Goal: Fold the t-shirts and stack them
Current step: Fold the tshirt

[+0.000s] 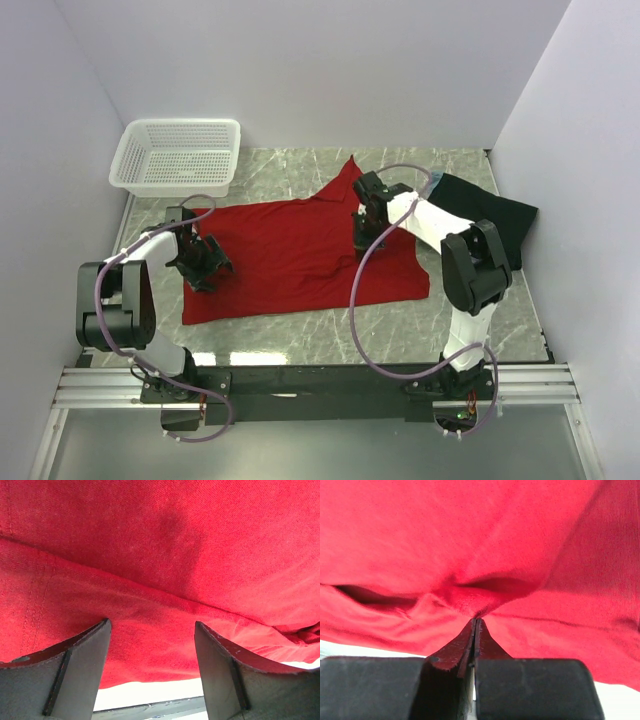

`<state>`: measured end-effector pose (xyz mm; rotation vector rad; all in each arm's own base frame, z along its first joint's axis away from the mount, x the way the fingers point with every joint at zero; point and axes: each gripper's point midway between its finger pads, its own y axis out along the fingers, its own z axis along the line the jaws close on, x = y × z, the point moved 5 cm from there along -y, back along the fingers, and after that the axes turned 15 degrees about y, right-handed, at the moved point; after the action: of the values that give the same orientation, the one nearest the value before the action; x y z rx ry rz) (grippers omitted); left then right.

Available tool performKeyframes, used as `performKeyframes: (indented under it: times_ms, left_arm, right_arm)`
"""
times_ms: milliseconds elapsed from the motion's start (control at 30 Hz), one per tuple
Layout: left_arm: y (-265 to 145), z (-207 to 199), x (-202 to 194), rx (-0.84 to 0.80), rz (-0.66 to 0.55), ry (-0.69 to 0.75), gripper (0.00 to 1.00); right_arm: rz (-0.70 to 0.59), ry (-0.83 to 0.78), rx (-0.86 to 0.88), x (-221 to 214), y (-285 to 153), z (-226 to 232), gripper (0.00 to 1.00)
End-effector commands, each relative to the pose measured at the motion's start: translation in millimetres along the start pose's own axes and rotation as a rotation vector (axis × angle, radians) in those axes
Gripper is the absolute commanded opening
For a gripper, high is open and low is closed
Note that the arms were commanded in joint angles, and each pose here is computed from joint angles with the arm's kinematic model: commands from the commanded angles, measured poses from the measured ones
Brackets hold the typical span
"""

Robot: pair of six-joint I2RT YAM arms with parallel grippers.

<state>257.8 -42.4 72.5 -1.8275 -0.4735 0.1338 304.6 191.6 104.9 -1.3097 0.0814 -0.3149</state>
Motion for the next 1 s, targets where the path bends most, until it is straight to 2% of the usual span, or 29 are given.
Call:
performKeyframes:
  times_ms: [0,967]
  left_arm:
    - [5.0,2.9,2.8,0.011,0.004,0.030,0.74]
    - [25.1,9.4,-1.7,0.021,0.077,-0.001,0.74]
  right_arm:
    - [-0.011,-0.018,-0.004,11.1,2.6,11.6,0.00]
    - [0.026,-0.120,0.194,54.5,5.1,89.0,0.00]
